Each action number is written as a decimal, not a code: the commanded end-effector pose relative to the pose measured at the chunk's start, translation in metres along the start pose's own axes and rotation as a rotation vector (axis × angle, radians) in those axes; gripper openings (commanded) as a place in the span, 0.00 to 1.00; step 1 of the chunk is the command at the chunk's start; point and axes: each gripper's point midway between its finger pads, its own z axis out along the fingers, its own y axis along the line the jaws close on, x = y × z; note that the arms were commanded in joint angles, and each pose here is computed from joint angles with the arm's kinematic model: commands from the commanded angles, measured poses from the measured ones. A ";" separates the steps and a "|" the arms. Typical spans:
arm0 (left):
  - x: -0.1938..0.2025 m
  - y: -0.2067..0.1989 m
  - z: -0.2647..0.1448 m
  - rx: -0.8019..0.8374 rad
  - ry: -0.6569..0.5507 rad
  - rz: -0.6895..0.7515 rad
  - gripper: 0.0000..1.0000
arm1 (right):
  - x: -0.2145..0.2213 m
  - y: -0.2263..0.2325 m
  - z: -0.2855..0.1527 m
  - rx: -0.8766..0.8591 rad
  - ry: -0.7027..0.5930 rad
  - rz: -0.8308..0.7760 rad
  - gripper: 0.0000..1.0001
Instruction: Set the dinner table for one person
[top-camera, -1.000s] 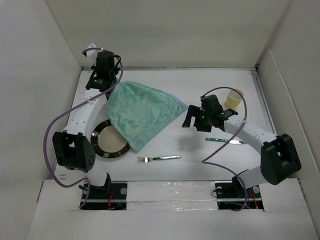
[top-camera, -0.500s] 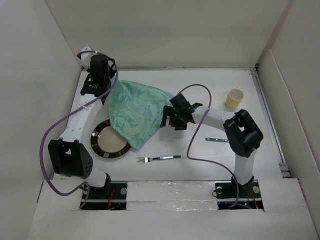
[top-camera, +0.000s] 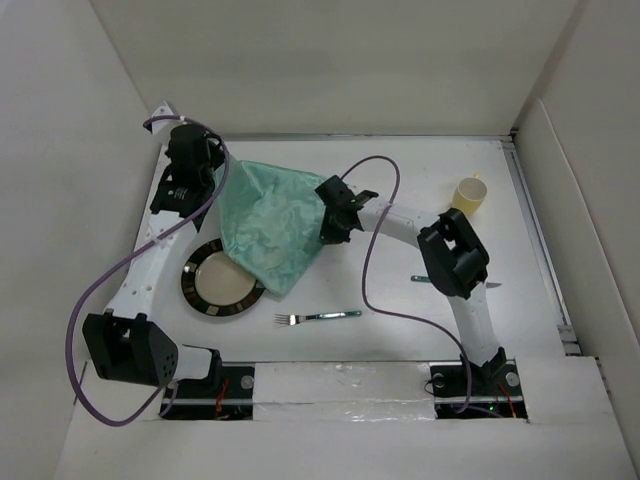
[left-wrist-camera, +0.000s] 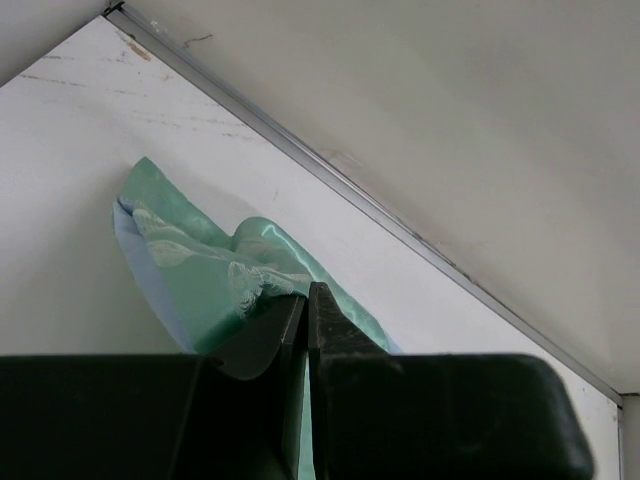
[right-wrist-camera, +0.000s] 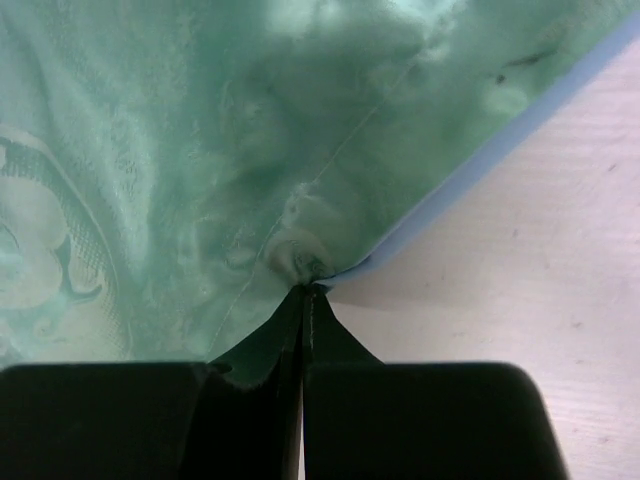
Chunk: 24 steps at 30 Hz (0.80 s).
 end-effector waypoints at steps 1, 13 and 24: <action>-0.014 -0.009 -0.014 0.061 -0.043 -0.033 0.00 | -0.070 -0.026 -0.008 0.071 -0.128 0.072 0.00; 0.041 -0.002 -0.018 0.122 0.110 -0.028 0.00 | -0.198 -0.153 -0.077 0.211 -0.277 0.134 0.64; 0.078 0.018 -0.030 0.105 0.178 0.016 0.00 | -0.068 -0.165 -0.097 0.033 -0.175 0.230 0.58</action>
